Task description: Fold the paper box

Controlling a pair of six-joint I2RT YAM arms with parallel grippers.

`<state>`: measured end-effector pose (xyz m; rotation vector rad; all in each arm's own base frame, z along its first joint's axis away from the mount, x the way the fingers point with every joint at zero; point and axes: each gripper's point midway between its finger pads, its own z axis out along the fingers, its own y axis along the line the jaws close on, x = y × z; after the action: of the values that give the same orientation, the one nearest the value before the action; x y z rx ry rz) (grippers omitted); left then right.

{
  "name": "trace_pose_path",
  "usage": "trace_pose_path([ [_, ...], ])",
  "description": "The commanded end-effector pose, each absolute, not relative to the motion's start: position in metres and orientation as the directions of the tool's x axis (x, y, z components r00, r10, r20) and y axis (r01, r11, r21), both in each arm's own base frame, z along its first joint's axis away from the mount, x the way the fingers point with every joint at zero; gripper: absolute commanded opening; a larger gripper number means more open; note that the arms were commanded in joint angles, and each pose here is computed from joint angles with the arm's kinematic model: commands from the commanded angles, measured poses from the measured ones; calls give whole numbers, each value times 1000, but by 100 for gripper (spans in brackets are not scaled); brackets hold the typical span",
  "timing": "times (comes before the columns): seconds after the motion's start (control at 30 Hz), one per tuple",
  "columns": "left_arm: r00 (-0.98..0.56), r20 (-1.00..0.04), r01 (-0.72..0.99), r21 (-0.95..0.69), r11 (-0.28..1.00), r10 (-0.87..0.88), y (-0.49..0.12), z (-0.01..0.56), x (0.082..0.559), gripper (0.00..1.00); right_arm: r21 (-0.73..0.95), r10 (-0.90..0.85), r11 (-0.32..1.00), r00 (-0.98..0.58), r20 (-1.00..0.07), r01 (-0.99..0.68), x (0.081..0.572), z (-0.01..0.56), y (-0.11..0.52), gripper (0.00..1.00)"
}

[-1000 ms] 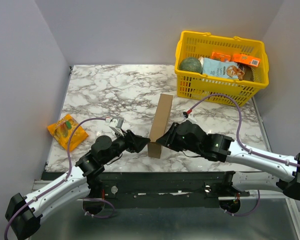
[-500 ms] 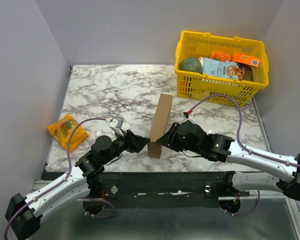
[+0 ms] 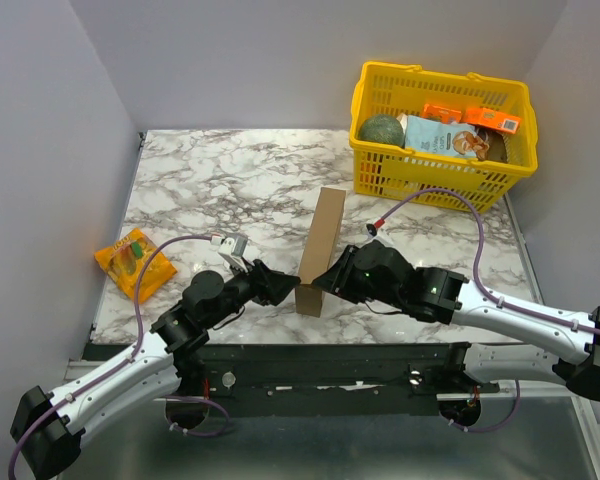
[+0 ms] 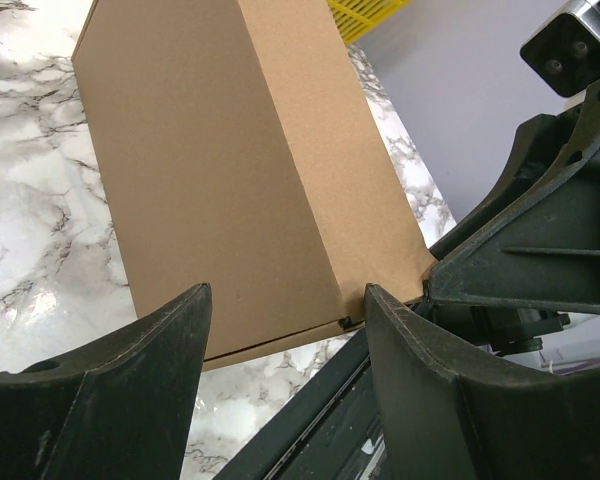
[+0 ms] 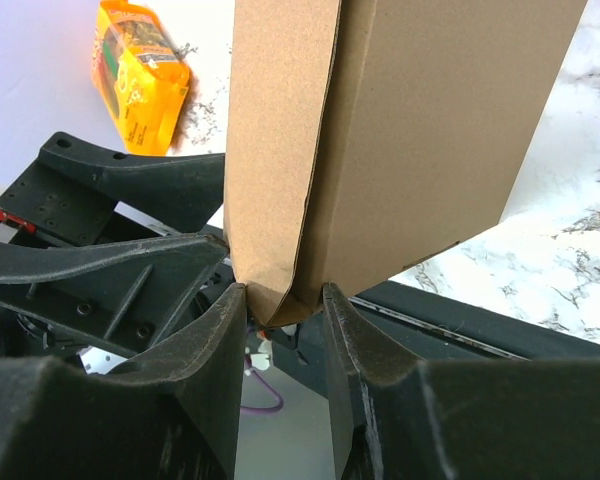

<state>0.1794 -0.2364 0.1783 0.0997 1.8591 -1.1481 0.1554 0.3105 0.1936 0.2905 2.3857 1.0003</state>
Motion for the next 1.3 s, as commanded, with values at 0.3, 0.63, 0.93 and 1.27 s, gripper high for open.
trace_pose_path([
  [0.3,-657,-710,419,-623,660,-253,-228,129,172,70,516,226,854,-940,-257,64,108,115,282,2],
  [0.63,-656,-708,419,-629,655,-260,-229,130,172,69,452,226,886,-947,-227,103,96,107,262,1],
  [0.93,-655,-712,424,-623,657,-253,-229,125,172,67,408,129,907,-857,-498,-100,134,159,259,9],
  [1.27,-637,-748,465,-565,682,-185,-230,126,175,66,119,-283,829,-594,-753,-546,161,232,259,65],
])
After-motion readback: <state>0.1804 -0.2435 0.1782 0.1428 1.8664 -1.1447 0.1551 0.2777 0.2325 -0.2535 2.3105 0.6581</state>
